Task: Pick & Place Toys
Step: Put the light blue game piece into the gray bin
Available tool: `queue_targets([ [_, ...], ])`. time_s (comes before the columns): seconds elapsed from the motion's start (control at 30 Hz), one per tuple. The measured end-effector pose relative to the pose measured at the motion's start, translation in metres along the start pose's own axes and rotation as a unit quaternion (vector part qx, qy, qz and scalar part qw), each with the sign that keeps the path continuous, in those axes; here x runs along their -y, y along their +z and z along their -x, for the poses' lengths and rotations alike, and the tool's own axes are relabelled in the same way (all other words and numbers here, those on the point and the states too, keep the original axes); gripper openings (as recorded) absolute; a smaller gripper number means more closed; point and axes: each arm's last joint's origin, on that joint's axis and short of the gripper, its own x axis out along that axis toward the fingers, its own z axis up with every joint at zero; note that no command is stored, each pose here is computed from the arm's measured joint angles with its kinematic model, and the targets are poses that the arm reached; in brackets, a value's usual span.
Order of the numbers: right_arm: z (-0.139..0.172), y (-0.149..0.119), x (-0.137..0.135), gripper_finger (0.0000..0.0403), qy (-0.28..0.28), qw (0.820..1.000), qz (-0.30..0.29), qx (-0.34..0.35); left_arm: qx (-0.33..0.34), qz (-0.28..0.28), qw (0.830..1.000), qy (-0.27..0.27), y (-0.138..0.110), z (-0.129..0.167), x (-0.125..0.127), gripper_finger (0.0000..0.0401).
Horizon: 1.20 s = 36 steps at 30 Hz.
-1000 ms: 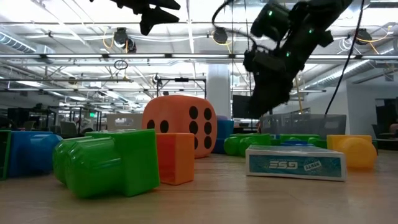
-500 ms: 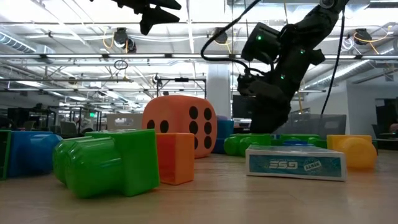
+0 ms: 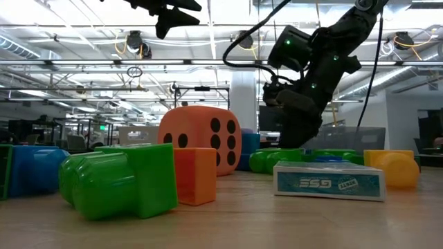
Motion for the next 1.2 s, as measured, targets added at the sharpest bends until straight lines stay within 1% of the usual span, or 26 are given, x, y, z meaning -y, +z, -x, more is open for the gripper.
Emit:
queue_targets([
  [0.1,0.004,0.003,-0.001,0.0039,0.006,1.000,-0.001,0.013,0.000,0.000,1.000,0.000,0.000,0.000,0.000,0.0179],
  [0.2,0.016,0.008,-0.003,0.0039,0.017,0.999,-0.002,0.040,0.000,0.000,1.000,0.000,0.000,0.000,0.000,0.0179],
  [0.3,0.037,0.020,-0.008,0.0039,0.043,0.994,-0.012,0.102,0.000,0.000,1.000,0.000,0.000,0.000,0.000,0.0179],
  [0.37,0.056,0.030,-0.012,0.0039,0.068,0.984,-0.021,0.161,0.001,0.006,1.000,0.000,0.000,0.000,0.000,0.0179],
  [0.47,0.088,0.046,-0.017,0.0043,0.104,0.958,-0.030,0.265,0.013,0.029,0.999,-0.004,0.002,0.000,0.000,0.0179],
  [0.53,0.110,0.056,-0.019,0.0046,0.123,0.931,-0.035,0.342,0.025,0.045,0.999,-0.011,0.005,0.000,0.001,0.0179],
  [0.6,0.129,0.063,-0.018,0.0047,0.136,0.905,-0.042,0.401,0.034,0.062,0.997,-0.020,0.007,-0.002,0.001,0.0179],
  [0.67,0.145,0.070,-0.017,0.0045,0.157,0.873,-0.047,0.460,0.043,0.073,0.996,-0.040,0.008,-0.008,0.002,0.0179],
  [0.77,0.162,0.076,-0.014,0.0044,0.185,0.834,-0.063,0.516,0.052,0.084,0.993,-0.072,0.008,-0.020,0.003,0.0179],
  [0.83,0.167,0.078,-0.014,0.0044,0.193,0.821,-0.066,0.534,0.059,0.087,0.990,-0.092,0.008,-0.029,0.004,0.0179],
  [0.9,0.168,0.078,-0.014,0.0044,0.196,0.816,-0.065,0.541,0.070,0.085,0.988,-0.109,0.007,-0.039,0.004,0.0179],
  [1.07,0.167,0.078,-0.016,0.0044,0.202,0.816,-0.068,0.537,0.108,0.084,0.982,-0.131,0.007,-0.059,0.005,0.0179],
  [1.2,0.168,0.077,-0.017,0.0044,0.205,0.816,-0.065,0.536,0.114,0.092,0.980,-0.138,0.001,-0.074,0.002,0.0179],
])
